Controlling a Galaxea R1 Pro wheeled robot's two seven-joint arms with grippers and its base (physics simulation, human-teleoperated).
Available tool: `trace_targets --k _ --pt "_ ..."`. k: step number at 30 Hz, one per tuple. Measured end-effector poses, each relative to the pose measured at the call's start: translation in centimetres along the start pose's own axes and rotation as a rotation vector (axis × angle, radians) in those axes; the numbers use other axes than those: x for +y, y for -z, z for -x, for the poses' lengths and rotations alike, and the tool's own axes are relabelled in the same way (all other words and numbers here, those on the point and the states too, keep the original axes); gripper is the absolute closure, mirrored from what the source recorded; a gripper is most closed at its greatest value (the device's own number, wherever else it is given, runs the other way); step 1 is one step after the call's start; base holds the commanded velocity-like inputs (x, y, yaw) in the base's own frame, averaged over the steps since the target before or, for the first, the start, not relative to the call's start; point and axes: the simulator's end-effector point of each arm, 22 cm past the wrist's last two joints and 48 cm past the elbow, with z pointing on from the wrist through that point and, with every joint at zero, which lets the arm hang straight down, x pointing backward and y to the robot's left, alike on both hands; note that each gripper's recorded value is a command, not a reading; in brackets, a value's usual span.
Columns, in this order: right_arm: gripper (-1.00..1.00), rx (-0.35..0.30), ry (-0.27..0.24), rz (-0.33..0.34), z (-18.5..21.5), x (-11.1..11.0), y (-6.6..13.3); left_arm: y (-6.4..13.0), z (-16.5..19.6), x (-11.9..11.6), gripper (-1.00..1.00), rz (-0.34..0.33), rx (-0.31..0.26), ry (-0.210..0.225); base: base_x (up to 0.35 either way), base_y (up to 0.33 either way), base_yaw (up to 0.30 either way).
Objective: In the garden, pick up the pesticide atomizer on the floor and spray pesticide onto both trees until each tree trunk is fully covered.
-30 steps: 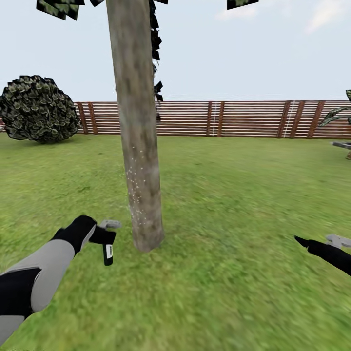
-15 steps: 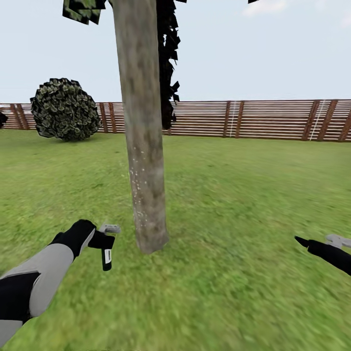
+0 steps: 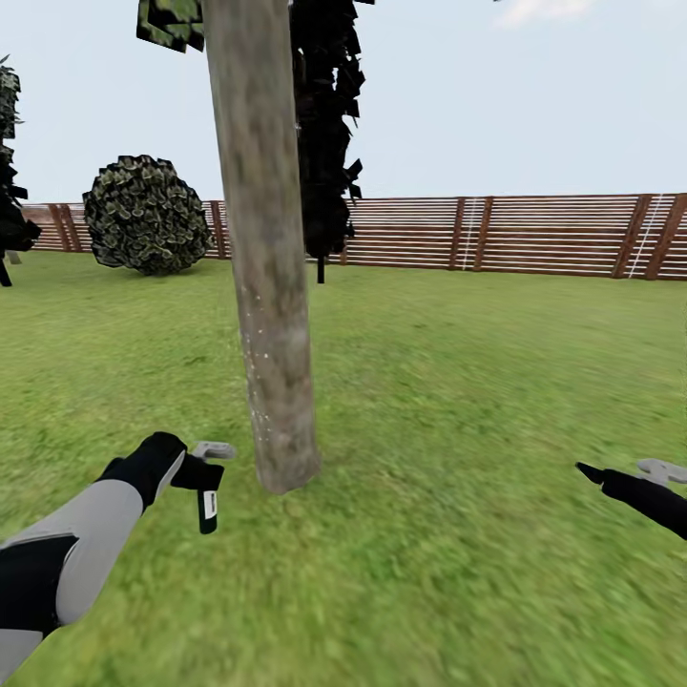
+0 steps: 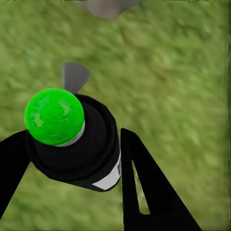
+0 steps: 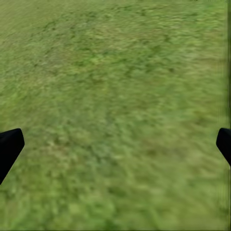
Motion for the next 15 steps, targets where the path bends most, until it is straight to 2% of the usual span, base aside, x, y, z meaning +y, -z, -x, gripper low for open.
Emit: trace_targets --k 7,15 --pt "-1.00 -0.001 -0.001 0.000 0.05 -0.05 0.03 -0.20 -0.49 0.00 1.00 0.000 0.008 0.002 0.001 -0.316 0.008" --pt "-1.00 -0.001 0.000 -0.001 0.08 -0.10 0.04 -0.29 -0.70 0.01 1.00 -0.001 0.011 0.003 0.000 -0.316 0.225"
